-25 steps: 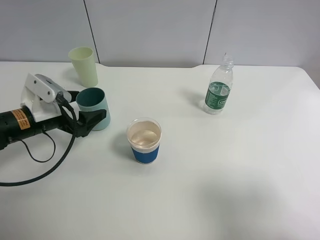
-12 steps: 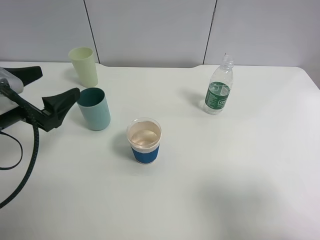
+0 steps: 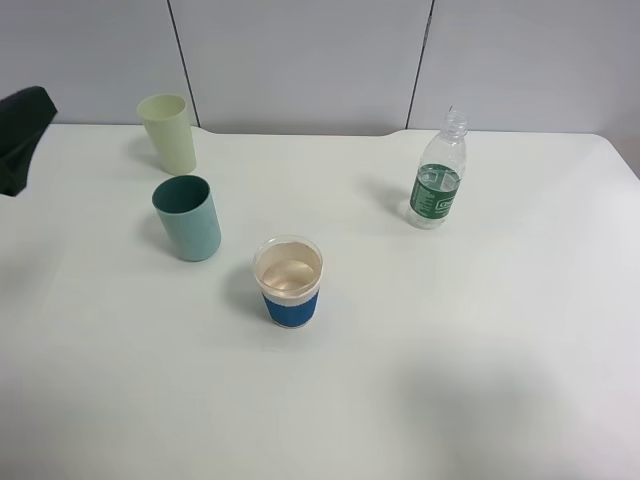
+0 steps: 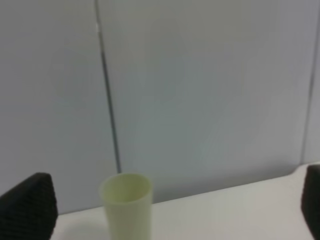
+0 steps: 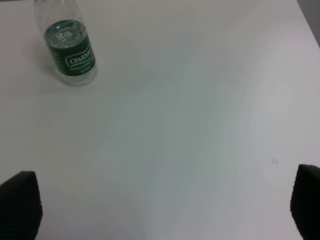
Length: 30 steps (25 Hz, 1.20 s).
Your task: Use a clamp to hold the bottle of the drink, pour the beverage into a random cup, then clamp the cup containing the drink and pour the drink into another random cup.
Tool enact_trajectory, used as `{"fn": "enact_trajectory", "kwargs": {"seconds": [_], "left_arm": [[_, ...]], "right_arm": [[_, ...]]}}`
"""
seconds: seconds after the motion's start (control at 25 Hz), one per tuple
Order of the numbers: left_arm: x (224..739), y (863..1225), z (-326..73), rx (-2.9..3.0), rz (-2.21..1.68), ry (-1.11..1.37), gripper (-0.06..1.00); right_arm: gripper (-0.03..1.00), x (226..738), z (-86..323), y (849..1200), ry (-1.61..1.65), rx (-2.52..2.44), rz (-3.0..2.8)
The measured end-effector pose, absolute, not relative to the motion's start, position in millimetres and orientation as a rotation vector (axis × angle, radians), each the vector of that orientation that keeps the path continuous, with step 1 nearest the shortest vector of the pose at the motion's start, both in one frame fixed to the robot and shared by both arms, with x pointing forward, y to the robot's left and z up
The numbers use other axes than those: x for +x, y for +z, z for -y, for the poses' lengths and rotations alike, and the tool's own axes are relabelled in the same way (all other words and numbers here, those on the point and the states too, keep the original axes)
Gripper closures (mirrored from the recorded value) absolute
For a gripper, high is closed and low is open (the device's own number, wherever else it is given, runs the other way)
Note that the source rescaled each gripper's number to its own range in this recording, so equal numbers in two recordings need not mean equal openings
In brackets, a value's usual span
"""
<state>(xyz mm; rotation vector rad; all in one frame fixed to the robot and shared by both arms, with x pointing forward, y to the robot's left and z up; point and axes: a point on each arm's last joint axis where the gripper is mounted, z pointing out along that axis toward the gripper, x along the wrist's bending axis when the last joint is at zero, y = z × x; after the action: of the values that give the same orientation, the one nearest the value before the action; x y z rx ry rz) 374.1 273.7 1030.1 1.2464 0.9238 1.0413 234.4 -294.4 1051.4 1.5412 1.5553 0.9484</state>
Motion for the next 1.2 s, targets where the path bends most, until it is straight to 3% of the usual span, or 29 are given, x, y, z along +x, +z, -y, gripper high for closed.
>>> {"fn": "enact_trajectory", "kwargs": {"seconds": [0.64,1.2], "left_arm": [[346,1109,-304,1.249,-1.473,1.029,-0.03],[259,1100,-312,1.436,-1.532,1.085,-0.04]], "right_arm": [[-0.03,234,294,1051,0.948,1.541,-1.555],[-0.03,234,294,1051,0.948,1.541,-1.555]]}}
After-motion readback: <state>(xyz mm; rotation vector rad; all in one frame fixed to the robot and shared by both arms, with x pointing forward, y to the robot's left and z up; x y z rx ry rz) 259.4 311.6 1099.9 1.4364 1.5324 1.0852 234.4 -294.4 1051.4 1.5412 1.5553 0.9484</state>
